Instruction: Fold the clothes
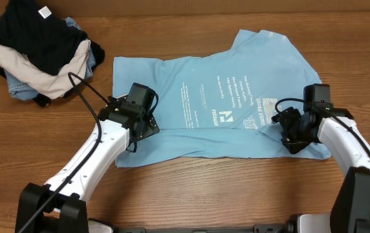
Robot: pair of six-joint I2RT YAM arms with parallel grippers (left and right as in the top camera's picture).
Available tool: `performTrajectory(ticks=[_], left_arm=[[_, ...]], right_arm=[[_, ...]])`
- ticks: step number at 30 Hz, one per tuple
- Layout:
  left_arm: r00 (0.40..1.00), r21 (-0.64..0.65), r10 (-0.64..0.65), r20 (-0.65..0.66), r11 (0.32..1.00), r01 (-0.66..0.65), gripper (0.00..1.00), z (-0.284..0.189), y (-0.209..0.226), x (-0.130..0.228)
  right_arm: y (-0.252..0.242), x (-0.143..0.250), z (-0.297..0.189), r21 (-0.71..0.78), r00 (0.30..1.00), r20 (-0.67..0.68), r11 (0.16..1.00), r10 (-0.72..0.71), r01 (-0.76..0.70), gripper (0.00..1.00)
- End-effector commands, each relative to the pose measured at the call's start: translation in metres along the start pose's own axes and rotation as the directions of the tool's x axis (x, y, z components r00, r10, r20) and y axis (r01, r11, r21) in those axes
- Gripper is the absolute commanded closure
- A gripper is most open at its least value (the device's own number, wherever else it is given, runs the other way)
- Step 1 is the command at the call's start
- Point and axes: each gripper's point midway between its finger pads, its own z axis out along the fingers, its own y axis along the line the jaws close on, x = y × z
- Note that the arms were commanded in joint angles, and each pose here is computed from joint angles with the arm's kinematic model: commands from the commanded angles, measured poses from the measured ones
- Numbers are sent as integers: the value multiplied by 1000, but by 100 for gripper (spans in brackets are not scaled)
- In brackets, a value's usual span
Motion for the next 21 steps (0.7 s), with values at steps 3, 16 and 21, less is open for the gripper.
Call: performTrajectory(ticks=[3, 16, 21], left_arm=[[1000, 10, -25, -2, 1000, 25, 0, -2, -1, -2], [1000, 7, -25, 5, 1000, 25, 0, -2, -1, -3], [1000, 7, -26, 5, 1000, 26, 0, -2, -1, -4]], right_arm=[[1, -3, 17, 9, 1000, -3, 1000, -5, 5, 24], [35, -11, 15, -142, 999, 12, 989, -30, 31, 96], [67, -24, 8, -270, 996, 69, 960, -59, 76, 96]])
